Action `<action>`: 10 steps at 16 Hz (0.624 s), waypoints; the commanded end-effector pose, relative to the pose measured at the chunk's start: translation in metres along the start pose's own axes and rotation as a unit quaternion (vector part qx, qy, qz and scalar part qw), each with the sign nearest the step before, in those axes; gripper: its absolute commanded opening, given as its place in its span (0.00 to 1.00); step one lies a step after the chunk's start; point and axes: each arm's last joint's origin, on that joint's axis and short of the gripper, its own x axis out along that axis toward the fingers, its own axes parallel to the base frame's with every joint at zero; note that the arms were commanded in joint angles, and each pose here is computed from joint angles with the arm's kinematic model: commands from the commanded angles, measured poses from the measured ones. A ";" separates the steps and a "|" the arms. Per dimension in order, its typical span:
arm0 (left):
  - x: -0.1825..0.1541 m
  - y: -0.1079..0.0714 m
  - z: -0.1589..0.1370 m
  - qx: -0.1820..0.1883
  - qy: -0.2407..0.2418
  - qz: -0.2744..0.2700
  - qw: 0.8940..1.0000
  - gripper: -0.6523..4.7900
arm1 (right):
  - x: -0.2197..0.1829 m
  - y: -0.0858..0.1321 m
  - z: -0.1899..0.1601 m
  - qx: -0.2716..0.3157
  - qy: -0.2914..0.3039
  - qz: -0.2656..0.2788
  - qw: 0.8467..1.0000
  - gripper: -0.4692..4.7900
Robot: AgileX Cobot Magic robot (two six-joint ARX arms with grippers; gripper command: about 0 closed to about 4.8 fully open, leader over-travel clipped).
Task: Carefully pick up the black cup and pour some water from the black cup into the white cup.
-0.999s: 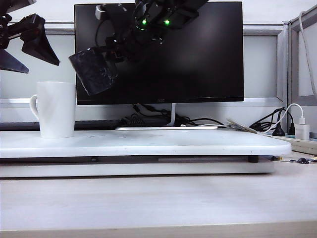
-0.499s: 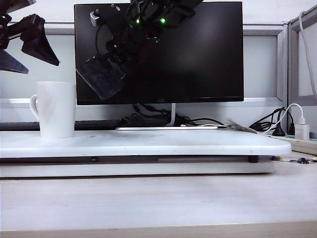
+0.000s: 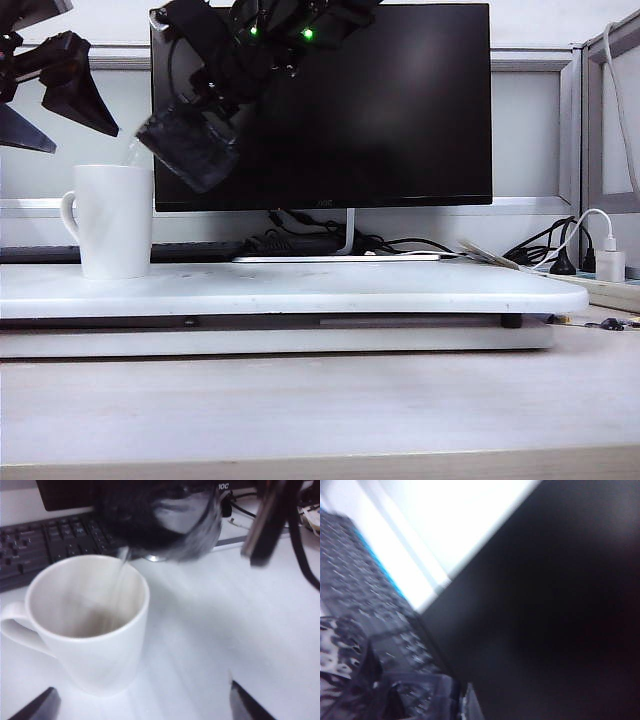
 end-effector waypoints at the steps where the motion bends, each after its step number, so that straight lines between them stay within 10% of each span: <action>1: -0.001 0.000 0.002 0.000 -0.005 0.000 1.000 1.00 | -0.004 -0.010 0.014 -0.030 -0.027 -0.031 0.999 0.08; 10: -0.001 0.000 0.002 0.000 -0.005 0.000 1.000 1.00 | -0.005 -0.009 0.017 -0.096 -0.031 -0.041 0.994 0.08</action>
